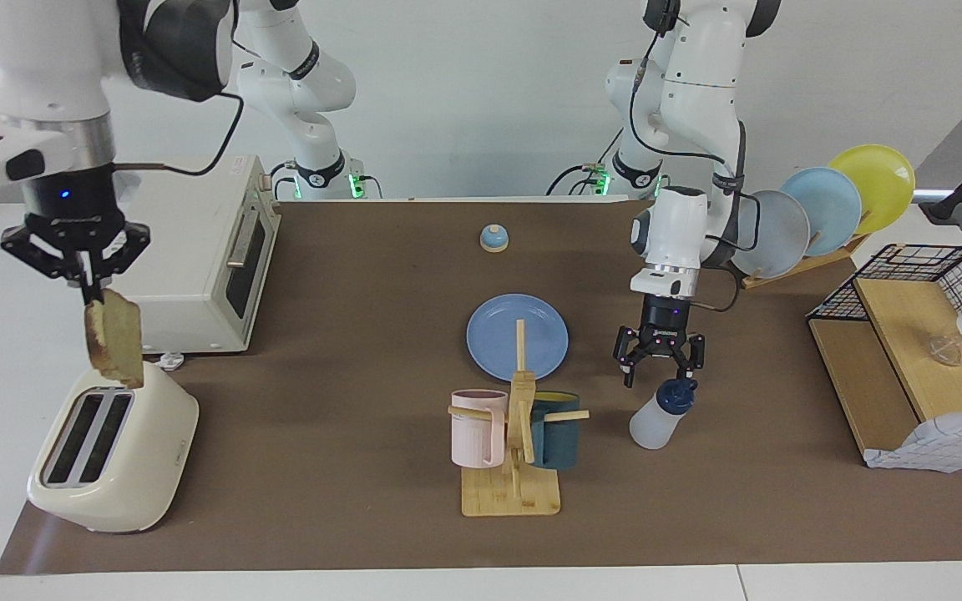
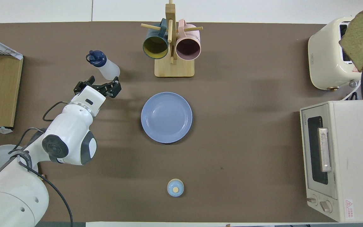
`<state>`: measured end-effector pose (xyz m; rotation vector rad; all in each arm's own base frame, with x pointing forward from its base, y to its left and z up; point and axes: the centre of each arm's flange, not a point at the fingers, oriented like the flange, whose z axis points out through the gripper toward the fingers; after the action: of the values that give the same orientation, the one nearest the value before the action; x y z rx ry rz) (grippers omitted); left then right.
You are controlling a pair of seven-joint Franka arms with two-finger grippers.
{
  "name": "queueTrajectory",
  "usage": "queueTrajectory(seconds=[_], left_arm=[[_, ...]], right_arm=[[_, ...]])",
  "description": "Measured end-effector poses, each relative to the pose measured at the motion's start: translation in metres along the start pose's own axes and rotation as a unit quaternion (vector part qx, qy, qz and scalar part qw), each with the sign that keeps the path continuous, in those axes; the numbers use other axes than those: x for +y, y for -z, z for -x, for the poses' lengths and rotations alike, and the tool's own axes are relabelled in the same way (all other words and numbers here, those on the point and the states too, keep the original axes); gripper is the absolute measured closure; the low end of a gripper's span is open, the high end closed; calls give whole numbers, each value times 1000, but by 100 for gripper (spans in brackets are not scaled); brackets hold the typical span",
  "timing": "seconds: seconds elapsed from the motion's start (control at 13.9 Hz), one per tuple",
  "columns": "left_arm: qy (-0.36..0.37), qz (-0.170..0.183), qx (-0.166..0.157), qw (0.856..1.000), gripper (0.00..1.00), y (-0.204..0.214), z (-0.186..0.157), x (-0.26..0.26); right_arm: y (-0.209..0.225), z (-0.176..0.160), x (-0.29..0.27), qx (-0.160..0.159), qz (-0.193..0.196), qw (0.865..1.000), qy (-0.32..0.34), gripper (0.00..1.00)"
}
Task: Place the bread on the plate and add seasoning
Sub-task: 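Reach the left gripper toward the blue-capped seasoning bottle, then carry the bread slice from the toaster toward the plate with the right gripper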
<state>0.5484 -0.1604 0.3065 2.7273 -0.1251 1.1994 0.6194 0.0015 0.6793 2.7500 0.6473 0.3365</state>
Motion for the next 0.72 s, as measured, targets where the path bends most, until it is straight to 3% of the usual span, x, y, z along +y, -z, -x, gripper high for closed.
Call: queueTrajectory(seconds=[0.22,0.57,0.72], left_arm=[[-5,-6,7,1000,0,-3,-6,0],[-17,-12,10,1000,0,-26,-8,10],[-15,-15,16,1000,0,-30,-13,9]], right_arm=[[26,-17,-61,0,-19,1000,23,94],[16,-32,-160,1,-118,990,-79,94],[13,-28,-201,0,-140,984,-114,94]])
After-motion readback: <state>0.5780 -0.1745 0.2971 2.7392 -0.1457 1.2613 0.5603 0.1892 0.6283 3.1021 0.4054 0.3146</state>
